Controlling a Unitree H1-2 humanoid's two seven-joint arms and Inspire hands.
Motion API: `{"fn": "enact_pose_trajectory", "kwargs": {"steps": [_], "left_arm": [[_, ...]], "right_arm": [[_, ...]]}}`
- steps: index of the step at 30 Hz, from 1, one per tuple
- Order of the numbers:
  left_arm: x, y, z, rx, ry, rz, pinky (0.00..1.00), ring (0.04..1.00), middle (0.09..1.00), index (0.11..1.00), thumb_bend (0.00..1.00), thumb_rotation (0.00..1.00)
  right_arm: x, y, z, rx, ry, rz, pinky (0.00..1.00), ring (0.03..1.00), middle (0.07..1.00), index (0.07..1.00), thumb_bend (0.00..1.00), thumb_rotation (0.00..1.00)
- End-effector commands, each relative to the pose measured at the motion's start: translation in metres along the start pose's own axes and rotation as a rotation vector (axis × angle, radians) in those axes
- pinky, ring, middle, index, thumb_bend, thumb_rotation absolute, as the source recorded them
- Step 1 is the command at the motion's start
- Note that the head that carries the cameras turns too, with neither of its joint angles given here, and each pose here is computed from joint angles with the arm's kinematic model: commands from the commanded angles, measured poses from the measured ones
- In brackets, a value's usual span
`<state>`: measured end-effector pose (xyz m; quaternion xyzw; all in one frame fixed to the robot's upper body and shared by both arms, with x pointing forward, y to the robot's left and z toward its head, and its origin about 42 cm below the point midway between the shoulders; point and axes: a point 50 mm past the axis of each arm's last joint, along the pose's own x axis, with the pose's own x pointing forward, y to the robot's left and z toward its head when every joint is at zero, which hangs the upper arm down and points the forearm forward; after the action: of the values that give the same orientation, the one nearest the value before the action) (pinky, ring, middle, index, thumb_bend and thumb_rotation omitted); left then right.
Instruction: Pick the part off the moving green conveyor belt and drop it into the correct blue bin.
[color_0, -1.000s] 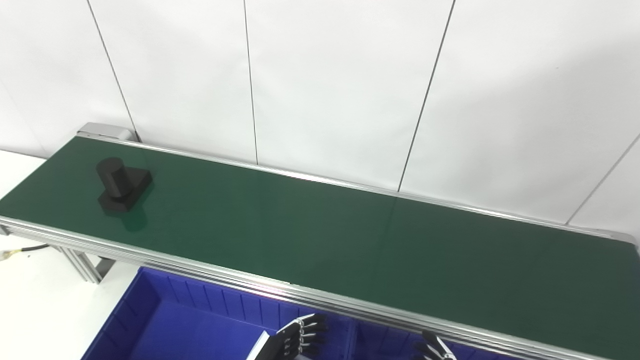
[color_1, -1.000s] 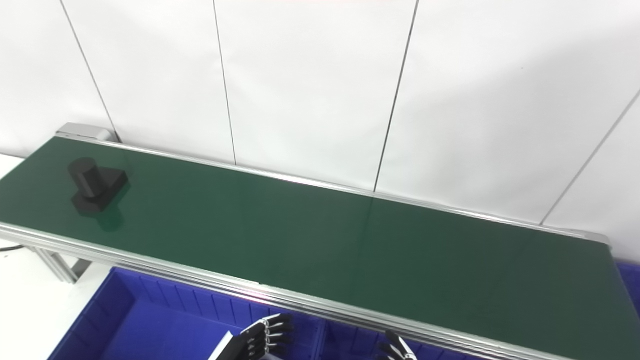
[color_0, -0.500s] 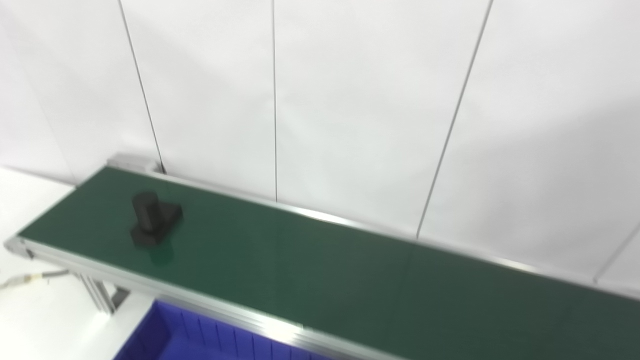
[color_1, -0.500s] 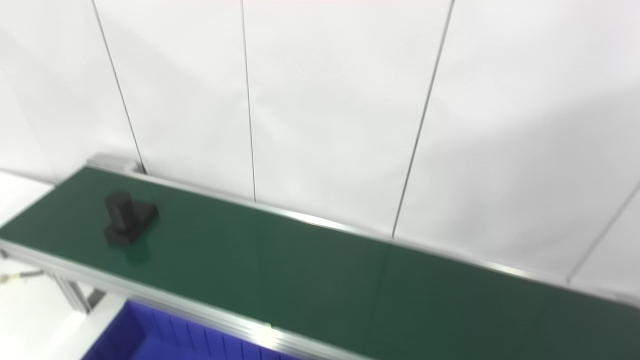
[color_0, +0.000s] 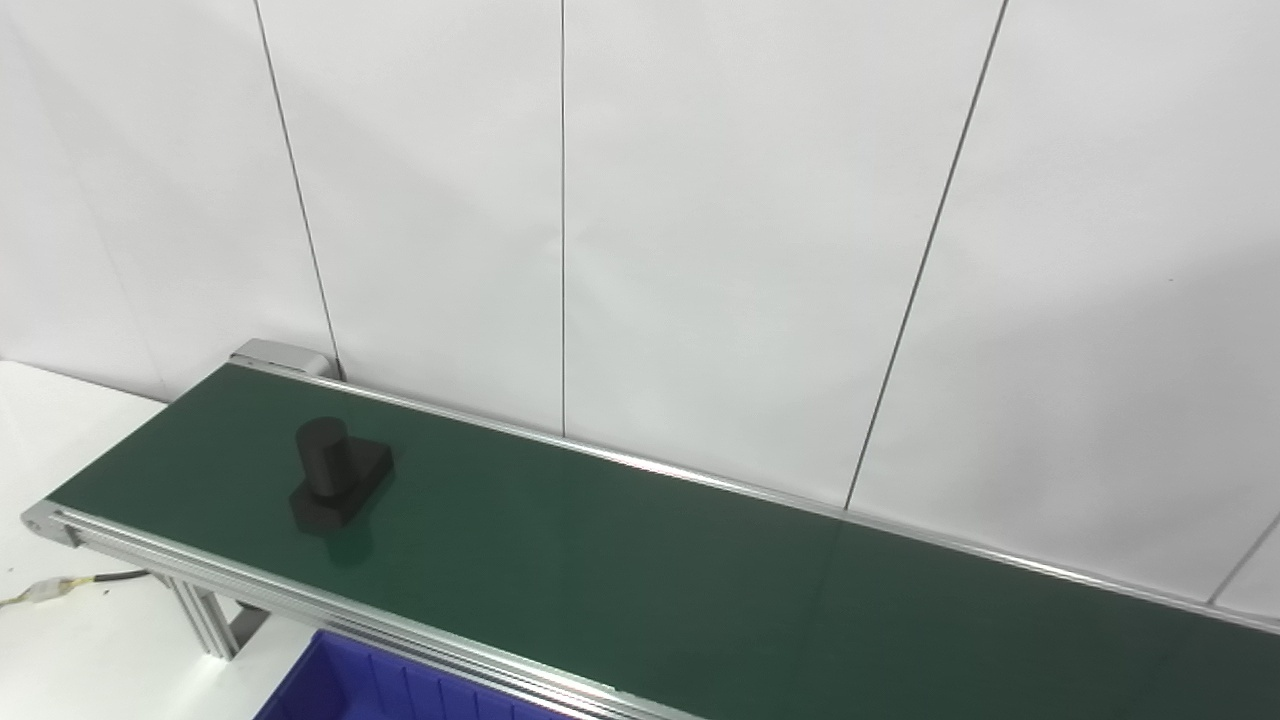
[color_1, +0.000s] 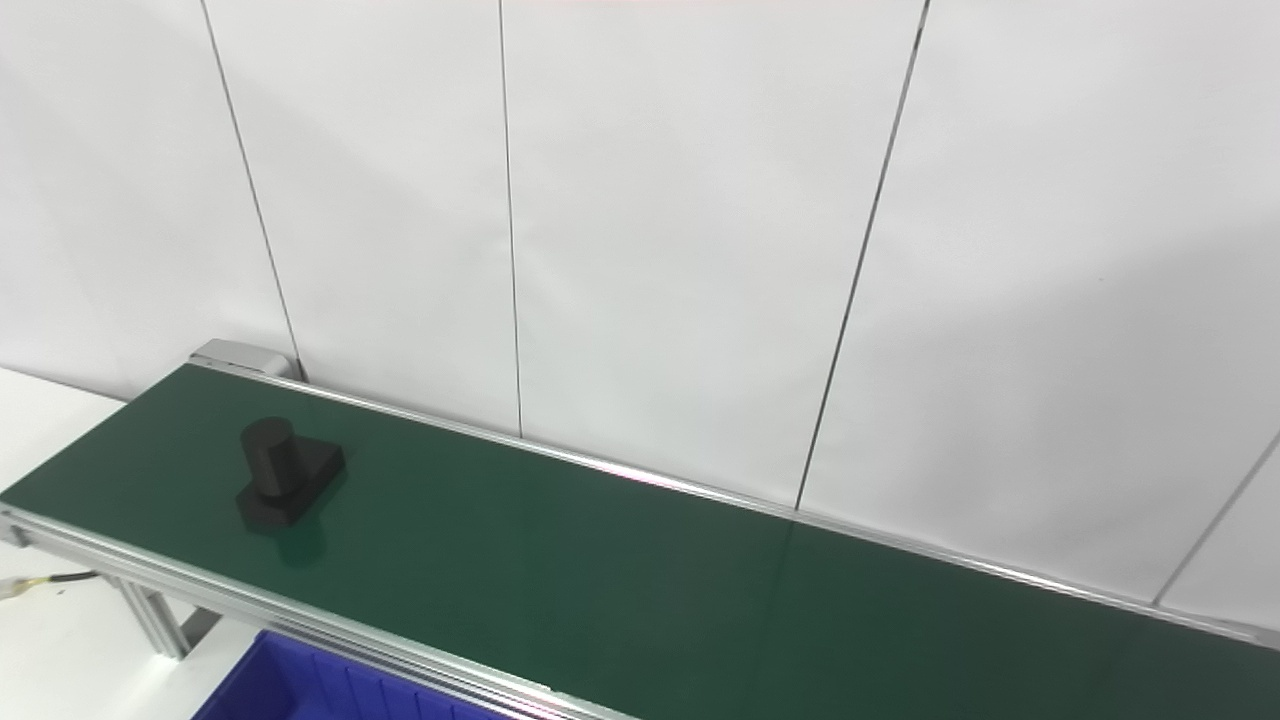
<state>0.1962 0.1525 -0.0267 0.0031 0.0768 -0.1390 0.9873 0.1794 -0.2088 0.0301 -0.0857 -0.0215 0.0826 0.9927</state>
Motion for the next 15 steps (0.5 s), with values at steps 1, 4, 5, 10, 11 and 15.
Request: {"fn": "enact_pose_trajectory", "kwargs": {"steps": [1,4,5,10,11,15], "left_arm": [[0.011,-0.005,0.014,0.001,-0.082,0.001,0.65,0.709,0.760,0.785,0.86,0.49],[0.011,-0.007,0.015,0.002,-0.084,0.002,0.64,0.703,0.757,0.782,0.86,0.48],[0.011,-0.007,0.015,0.002,-0.085,0.002,0.64,0.702,0.757,0.781,0.86,0.48],[0.012,-0.010,0.016,0.002,-0.089,0.003,0.63,0.697,0.754,0.778,0.86,0.47],[0.012,-0.010,0.016,0.002,-0.089,0.004,0.63,0.696,0.753,0.778,0.85,0.46],[0.012,-0.009,0.015,0.002,-0.087,0.009,0.63,0.694,0.753,0.779,0.85,0.47]], "right_arm": [[0.004,-0.005,0.016,-0.015,-0.105,-0.003,0.62,0.709,0.770,0.823,0.37,0.57],[0.005,-0.009,0.028,-0.019,-0.148,0.004,0.61,0.698,0.758,0.808,0.39,0.53],[0.006,-0.010,0.033,-0.020,-0.167,0.004,0.61,0.698,0.757,0.808,0.39,0.52],[0.016,-0.020,0.063,-0.060,-0.261,0.004,0.57,0.681,0.742,0.797,0.40,0.49],[0.019,-0.022,0.070,-0.071,-0.270,0.001,0.57,0.680,0.742,0.795,0.41,0.50],[0.032,-0.029,0.096,-0.107,-0.327,0.004,0.57,0.689,0.753,0.801,0.41,0.54]]}}
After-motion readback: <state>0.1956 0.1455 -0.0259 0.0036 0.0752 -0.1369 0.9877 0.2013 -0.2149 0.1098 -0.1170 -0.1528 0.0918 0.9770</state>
